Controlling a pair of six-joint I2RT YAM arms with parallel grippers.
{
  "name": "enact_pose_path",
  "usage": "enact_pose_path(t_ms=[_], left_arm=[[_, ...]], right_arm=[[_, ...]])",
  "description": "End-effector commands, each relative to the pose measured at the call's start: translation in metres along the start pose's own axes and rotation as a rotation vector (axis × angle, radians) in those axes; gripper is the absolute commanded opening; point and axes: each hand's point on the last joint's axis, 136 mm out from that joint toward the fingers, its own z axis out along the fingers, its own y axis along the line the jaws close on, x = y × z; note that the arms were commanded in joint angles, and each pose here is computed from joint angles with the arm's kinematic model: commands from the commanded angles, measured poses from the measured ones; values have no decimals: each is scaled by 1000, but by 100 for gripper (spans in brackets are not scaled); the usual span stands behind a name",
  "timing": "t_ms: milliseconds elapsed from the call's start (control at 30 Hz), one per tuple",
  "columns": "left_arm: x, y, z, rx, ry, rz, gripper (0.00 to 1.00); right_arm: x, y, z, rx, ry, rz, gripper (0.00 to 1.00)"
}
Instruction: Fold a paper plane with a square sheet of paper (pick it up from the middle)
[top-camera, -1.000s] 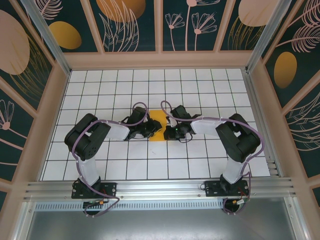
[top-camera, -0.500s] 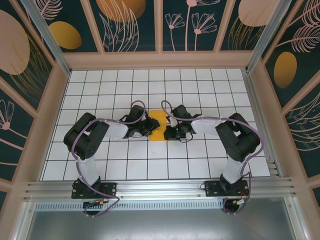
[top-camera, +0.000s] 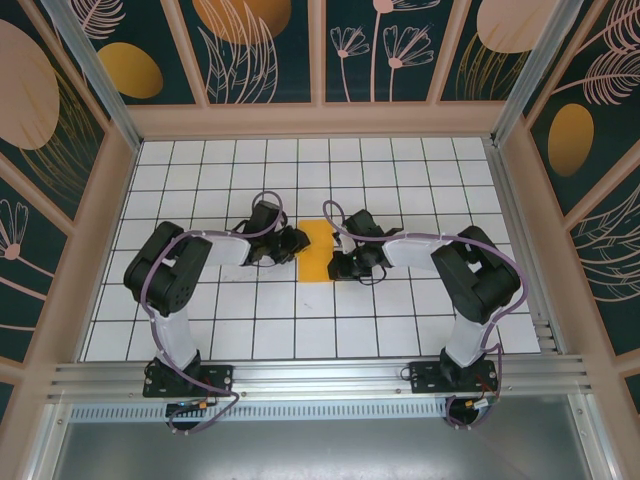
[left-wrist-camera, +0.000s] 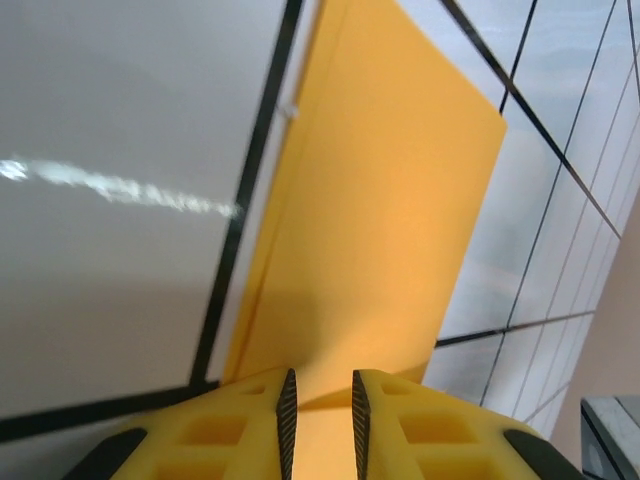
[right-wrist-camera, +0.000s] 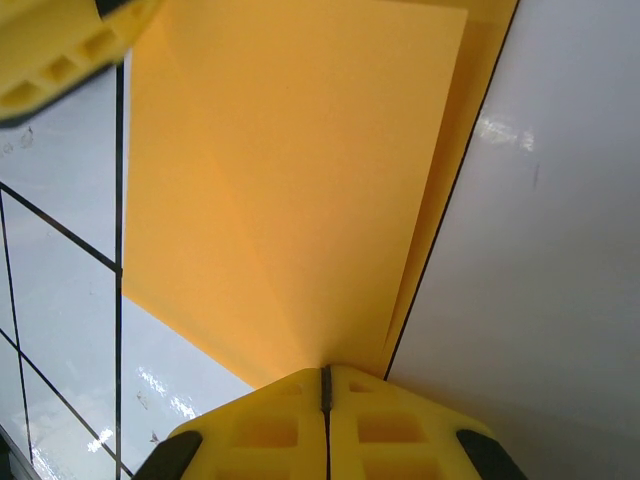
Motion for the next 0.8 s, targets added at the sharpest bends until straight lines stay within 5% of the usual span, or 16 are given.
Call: enact_pose_path(t_ms=[0,333,767], left_arm=[[-22,31,1,-146,-62,31,26],[-34,-17,-27,-91,-103,144,27],[26,-26,-3,-28,42,189,21]], right_arm=[[47,-51,8,167,145,94,6],[44,-48,7,161,134,97,6],[42,-49,8,160,129,104,6]])
